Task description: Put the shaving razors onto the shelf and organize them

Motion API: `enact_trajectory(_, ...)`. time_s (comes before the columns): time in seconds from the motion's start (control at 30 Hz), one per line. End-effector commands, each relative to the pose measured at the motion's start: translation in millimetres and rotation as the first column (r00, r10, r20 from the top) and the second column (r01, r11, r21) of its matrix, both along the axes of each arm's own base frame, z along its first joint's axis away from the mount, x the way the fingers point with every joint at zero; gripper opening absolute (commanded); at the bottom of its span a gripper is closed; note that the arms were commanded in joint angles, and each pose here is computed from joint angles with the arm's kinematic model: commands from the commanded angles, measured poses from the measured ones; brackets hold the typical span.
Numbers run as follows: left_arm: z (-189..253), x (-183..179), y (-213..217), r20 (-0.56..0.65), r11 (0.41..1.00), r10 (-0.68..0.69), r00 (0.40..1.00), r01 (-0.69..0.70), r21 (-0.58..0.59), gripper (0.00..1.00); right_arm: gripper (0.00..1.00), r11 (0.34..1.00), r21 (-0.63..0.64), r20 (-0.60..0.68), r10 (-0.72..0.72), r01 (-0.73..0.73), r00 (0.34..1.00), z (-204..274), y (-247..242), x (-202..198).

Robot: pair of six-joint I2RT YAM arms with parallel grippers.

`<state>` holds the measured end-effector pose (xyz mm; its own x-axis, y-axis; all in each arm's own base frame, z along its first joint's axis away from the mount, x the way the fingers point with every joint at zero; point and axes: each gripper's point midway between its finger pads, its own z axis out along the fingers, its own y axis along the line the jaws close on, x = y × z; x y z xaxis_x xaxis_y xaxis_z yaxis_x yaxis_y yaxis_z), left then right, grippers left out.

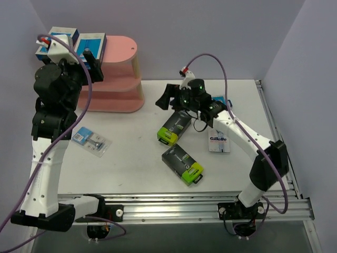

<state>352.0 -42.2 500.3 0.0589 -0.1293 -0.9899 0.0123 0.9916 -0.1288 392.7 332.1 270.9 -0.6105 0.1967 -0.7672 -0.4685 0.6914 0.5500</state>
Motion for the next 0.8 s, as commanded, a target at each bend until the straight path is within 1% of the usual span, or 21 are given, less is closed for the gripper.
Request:
enact_trajectory(0.0, 28, 25, 1, 0.02, 0.996, 0.006, 1.0, -0.008, 0.089, 0.94, 0.77, 0.997, 0.08, 0.142, 0.008, -0.019, 0.99, 53, -20, -28)
enact_trajectory(0.03, 31, 31, 2, 0.016, 0.995, 0.003, 1.0, -0.005, 0.096, 0.94, 0.79, 0.998, 0.065, 0.099, 0.012, -0.019, 0.995, 30, -25, -37)
enact_trajectory(0.07, 23, 49, -1, -0.012, 0.995, -0.006, 1.0, 0.007, 0.103, 0.94, 0.79, 0.997, 0.074, 0.105, 0.012, -0.02, 0.994, 27, -28, -41)
enact_trajectory(0.1, 24, 56, 0, -0.02, 0.995, -0.023, 1.0, 0.025, 0.102, 0.94, 0.8, 0.996, 0.087, 0.121, 0.016, -0.027, 0.993, 33, -33, -50)
enact_trajectory(0.13, 42, 53, 2, 0.003, 0.994, -0.034, 0.999, 0.033, 0.1, 0.94, 0.81, 0.997, 0.072, 0.086, 0.023, -0.029, 0.996, 12, -37, -57)
enact_trajectory(0.17, 31, 70, 0, -0.036, 0.994, -0.041, 0.999, 0.045, 0.104, 0.94, 0.81, 0.996, 0.082, 0.086, 0.025, -0.032, 0.996, 9, -39, -60)
enact_trajectory(0.2, 31, 75, -1, -0.044, 0.992, -0.05, 0.998, 0.054, 0.117, 0.94, 0.82, 0.995, 0.093, 0.095, 0.025, -0.034, 0.995, 11, -44, -65)
enact_trajectory(0.23, 41, 74, 1, -0.029, 0.991, -0.049, 0.998, 0.052, 0.124, 0.94, 0.82, 0.995, 0.084, 0.065, 0.038, -0.043, 0.997, -6, -48, -72)
enact_trajectory(0.27, 31, 87, 0, -0.056, 0.99, -0.049, 0.997, 0.056, 0.126, 0.94, 0.83, 0.994, 0.097, 0.067, 0.043, -0.049, 0.997, -8, -49, -74)
enact_trajectory(0.3, 28, 90, 0, -0.071, 0.99, -0.06, 0.996, 0.068, 0.127, 0.94, 0.83, 0.993, 0.105, 0.068, 0.043, -0.05, 0.997, -9, -53, -75)
enact_trajectory(0.37, 29, 101, 3, -0.073, 0.989, -0.067, 0.995, 0.076, 0.126, 0.94, 0.83, 0.991, 0.104, 0.045, 0.075, -0.08, 0.996, -24, -54, -83)
enact_trajectory(0.4, 27, 106, 2, -0.08, 0.984, -0.075, 0.994, 0.086, 0.156, 0.94, 0.83, 0.991, 0.099, 0.044, 0.083, -0.087, 0.996, -28, -56, -85)
enact_trajectory(0.47, 21, 117, 3, -0.101, 0.981, -0.069, 0.992, 0.086, 0.173, 0.94, 0.83, 0.99, 0.092, 0.03, 0.106, -0.108, 0.994, -41, -57, -92)
enact_trajectory(0.67, -4, 144, 6, -0.155, 0.974, -0.038, 0.987, 0.072, 0.215, 0.94, 0.85, 0.987, 0.11, 0.02, 0.114, -0.115, 0.993, -66, -67, -100)
enact_trajectory(0.77, -14, 153, 3, -0.174, 0.969, -0.036, 0.984, 0.076, 0.233, 0.94, 0.85, 0.986, 0.11, -0.01, 0.129, -0.127, 0.992, -82, -70, -103)
